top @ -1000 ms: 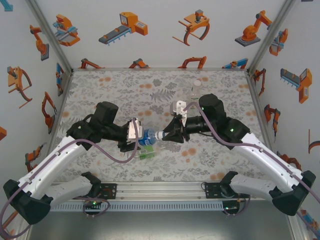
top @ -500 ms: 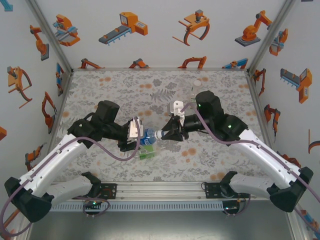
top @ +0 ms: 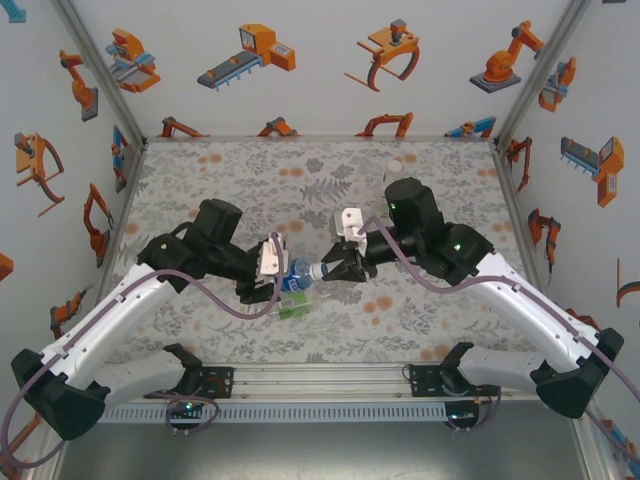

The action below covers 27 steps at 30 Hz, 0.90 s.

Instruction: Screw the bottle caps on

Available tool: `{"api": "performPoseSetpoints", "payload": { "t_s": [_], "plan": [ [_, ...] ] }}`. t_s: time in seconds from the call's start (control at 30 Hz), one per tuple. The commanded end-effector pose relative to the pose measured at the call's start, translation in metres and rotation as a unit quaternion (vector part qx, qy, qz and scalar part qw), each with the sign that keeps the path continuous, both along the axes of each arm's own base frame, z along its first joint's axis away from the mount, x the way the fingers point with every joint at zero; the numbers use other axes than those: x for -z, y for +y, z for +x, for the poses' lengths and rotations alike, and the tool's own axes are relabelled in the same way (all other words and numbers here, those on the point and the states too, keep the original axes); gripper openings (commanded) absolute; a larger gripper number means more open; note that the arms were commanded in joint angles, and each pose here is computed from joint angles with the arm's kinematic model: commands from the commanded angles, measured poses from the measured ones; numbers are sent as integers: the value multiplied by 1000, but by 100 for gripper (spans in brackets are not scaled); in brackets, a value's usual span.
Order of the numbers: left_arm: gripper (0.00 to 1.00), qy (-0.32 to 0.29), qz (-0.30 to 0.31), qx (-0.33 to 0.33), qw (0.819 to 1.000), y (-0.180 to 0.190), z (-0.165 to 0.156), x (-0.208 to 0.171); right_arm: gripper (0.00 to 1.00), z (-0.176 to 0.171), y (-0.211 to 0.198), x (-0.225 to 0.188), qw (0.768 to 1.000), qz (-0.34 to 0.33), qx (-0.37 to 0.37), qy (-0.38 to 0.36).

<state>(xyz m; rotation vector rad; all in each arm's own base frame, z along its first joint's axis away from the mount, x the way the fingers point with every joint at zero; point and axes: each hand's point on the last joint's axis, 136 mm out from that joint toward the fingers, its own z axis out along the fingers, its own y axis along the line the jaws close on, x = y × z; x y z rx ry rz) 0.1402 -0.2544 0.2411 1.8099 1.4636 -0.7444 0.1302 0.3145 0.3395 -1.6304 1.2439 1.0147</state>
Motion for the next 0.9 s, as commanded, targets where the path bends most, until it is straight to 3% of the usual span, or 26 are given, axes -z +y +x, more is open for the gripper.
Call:
{"api": "performPoseSetpoints", "payload": {
  "t_s": [0.0,0.23,0.33,0.4,0.53,0.63,0.7,0.8,0.83,0.87],
  "plan": [
    [0,-6,-36,47,998,-11,-11,-20,0,-7,7,-11,999,24,-31,-26],
    [0,-26,-25,35,999,-12,-3,-12,0,8,10,8,992,28,60,111],
    [0,-49,-30,23,998,-12,5,-11,0,26,9,20,963,38,150,221],
    [0,-65,-34,15,997,-12,10,-9,0,36,8,28,930,52,199,305],
    [0,-87,-38,1,995,-13,18,-5,0,51,4,41,832,96,272,474],
    [0,-96,-35,-8,995,-14,23,3,0,62,-3,56,736,108,327,583],
    [0,-101,-35,-12,994,-14,26,7,2,65,-8,76,652,91,371,655],
    [0,-104,-34,-15,994,-14,28,12,6,62,-16,104,552,62,422,716],
    [0,-105,-33,-17,994,-14,29,13,9,61,-19,109,534,58,434,723],
    [0,-105,-33,-17,994,-14,29,14,13,61,-19,107,533,64,436,722]
  ]
}}
